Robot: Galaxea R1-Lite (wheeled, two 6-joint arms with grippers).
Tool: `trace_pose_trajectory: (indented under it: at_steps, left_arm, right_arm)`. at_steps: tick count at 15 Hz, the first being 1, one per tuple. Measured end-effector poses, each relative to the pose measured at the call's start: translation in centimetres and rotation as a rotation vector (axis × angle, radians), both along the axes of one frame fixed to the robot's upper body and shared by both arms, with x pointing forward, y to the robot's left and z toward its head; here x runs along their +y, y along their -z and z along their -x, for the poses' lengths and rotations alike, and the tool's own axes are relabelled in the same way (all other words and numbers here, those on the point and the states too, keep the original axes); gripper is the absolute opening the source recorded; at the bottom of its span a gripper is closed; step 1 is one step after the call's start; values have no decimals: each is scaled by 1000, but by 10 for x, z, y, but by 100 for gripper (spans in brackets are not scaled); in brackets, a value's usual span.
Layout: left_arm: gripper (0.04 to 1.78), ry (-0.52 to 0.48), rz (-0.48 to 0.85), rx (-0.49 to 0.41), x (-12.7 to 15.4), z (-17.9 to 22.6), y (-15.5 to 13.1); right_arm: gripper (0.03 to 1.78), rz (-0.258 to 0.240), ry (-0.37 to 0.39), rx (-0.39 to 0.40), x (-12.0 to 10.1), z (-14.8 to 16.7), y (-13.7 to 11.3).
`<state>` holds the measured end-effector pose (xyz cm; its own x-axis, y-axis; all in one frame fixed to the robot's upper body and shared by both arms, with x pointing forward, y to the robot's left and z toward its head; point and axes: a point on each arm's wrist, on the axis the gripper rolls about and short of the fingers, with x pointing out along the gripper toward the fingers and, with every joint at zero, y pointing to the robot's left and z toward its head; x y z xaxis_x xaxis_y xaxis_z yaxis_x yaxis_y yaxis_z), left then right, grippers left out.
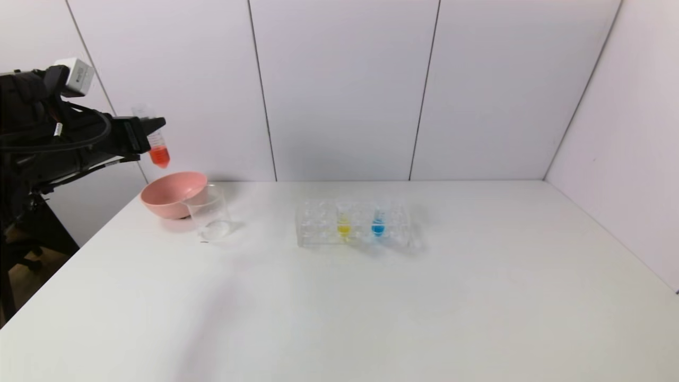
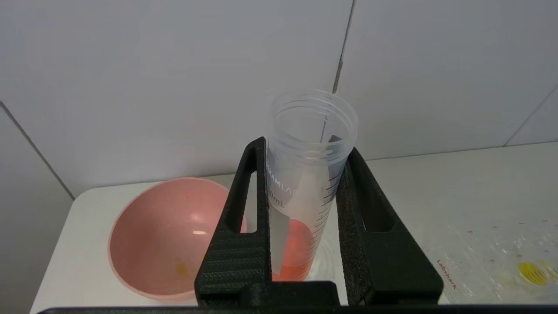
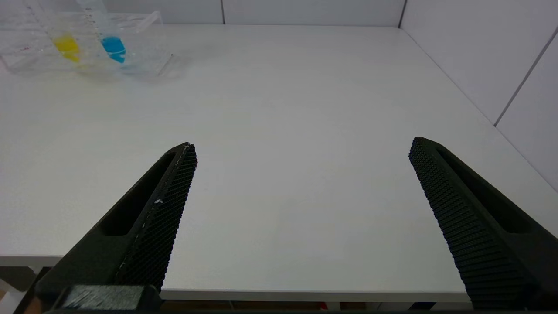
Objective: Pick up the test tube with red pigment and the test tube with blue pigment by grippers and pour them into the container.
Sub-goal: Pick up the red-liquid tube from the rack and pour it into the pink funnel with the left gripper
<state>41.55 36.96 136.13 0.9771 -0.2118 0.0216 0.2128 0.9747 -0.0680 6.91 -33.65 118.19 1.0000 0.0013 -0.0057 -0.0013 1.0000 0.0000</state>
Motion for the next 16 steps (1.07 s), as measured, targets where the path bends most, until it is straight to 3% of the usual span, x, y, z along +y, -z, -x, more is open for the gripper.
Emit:
trace_pose_trajectory:
  at_steps: [5,16]
  left_arm:
    - [45,-10,22,13,22,0,3]
    - [45,30,13,60,26,-13,21]
  right_arm:
    - [178,0,0,0,0,0,0]
    - [177,0,0,0,0,0,0]
